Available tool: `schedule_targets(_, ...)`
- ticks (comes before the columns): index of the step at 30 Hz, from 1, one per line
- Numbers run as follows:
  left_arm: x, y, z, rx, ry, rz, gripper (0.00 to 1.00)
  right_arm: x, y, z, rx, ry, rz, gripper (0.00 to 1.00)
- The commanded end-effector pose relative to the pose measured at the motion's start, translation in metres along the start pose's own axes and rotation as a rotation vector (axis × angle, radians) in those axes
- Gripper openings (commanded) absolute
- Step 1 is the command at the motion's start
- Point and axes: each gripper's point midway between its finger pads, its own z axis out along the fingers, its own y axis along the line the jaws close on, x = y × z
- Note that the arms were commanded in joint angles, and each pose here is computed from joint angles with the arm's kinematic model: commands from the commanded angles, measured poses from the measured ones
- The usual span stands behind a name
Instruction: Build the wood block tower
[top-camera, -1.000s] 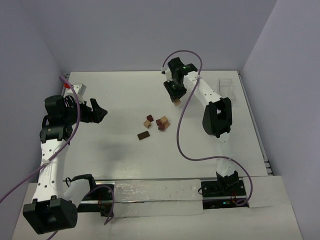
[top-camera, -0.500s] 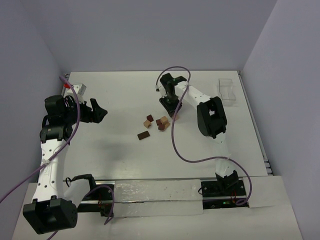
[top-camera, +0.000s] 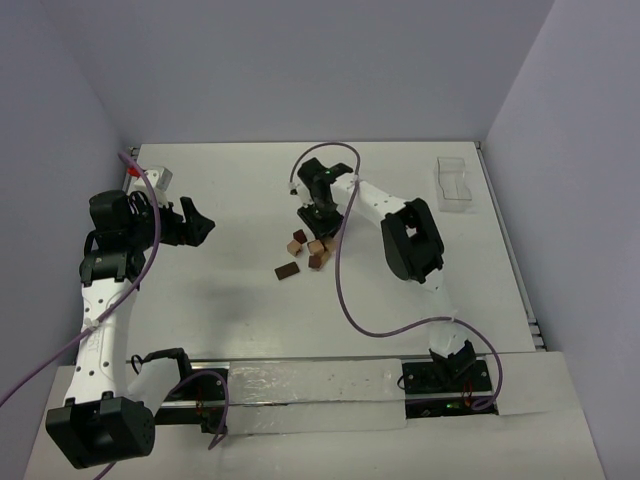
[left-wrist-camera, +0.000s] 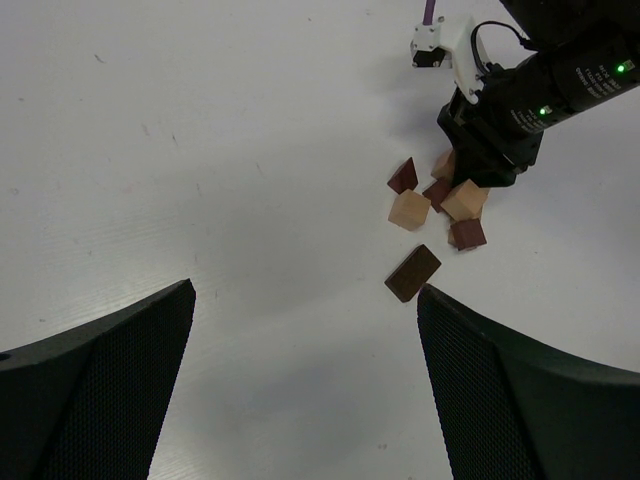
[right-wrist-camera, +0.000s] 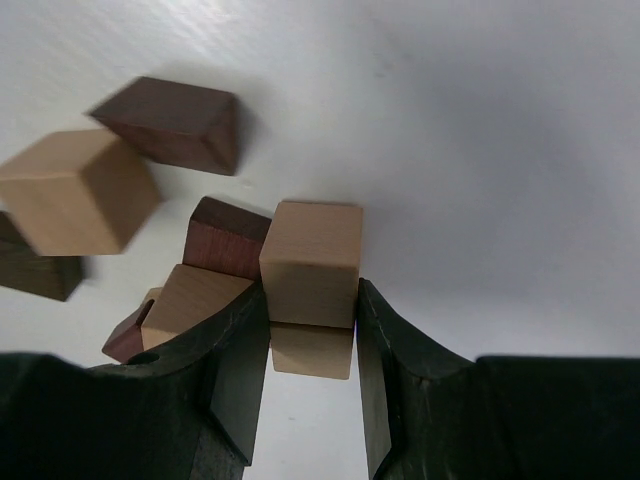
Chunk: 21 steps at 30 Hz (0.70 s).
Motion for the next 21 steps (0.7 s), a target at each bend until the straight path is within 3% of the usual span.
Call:
schedule_targets(1,-0.012,-0.001,-0.004,-0.007,-0.037,0.033,0.98,-0.003,0.048,0.006,-0.107,-0.004,0.029,0.00)
schedule_targets(13,-0.012,0.002,-0.011,-0.037,-0.033,0.077,0.98,-0.018,0.114,0.010,-0.194,-0.031,0.057,0.00)
schedule_targets(21,-0.009,0.003,-0.008,-0.037,-0.031,0.063,0.98,-0.024,0.115,-0.021,-0.149,-0.101,0.107,0.00)
